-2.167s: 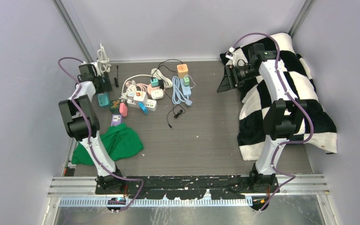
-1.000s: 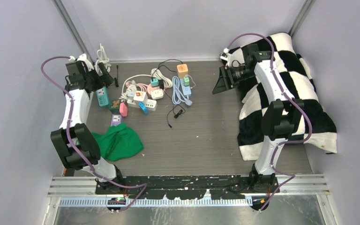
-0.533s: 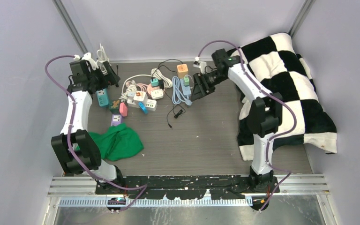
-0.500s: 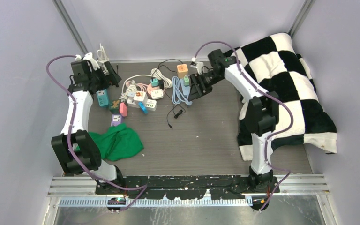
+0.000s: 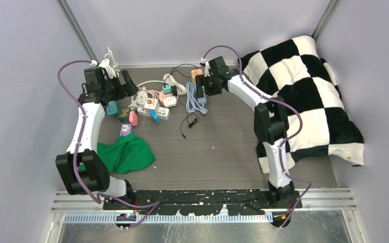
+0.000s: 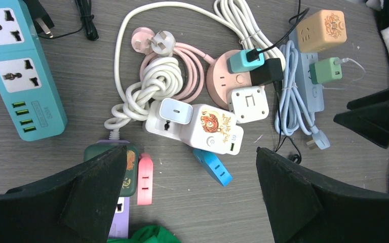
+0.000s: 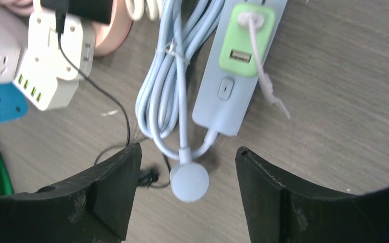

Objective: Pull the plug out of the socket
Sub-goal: Move the socket to the center of the board.

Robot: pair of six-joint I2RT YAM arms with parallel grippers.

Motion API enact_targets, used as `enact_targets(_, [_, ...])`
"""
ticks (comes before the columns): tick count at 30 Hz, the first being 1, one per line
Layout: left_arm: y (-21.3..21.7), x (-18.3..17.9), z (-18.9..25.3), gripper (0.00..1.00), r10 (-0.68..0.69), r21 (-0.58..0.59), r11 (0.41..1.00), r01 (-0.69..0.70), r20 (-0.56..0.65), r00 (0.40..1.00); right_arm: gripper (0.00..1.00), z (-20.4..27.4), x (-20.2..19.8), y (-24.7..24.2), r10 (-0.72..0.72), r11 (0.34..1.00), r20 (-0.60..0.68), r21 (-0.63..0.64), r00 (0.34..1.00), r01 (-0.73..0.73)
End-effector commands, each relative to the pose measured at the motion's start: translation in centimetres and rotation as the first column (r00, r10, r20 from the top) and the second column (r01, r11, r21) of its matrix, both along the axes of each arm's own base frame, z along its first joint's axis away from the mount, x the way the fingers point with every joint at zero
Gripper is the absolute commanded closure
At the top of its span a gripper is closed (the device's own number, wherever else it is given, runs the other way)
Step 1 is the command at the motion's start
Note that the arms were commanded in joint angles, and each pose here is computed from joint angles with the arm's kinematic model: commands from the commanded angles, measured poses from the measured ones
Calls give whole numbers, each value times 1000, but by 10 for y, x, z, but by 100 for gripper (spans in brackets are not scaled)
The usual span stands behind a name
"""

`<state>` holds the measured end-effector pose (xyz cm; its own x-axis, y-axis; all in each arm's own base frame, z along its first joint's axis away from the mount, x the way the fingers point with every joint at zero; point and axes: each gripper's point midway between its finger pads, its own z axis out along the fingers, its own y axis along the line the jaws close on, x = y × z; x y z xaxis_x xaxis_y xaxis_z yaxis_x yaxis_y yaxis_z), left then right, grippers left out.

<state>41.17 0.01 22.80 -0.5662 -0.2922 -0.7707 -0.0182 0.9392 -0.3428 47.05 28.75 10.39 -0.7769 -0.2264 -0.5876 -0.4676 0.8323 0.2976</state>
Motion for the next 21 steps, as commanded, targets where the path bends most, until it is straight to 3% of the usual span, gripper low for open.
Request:
enact_targets(1, [2,-8,15,0,0,31,1000,-1,41,999,29,25,45,13,-156,987,172,72,973,146])
enact_targets(12, [0,-12,14,0,21,2,1000,-21,43,999,32,-11,72,3,-282,956,225,-19,932,294])
enact_targets(21, [-4,-4,12,0,24,-25,999,-23,35,999,32,-32,70,5,-288,951,222,-47,932,306])
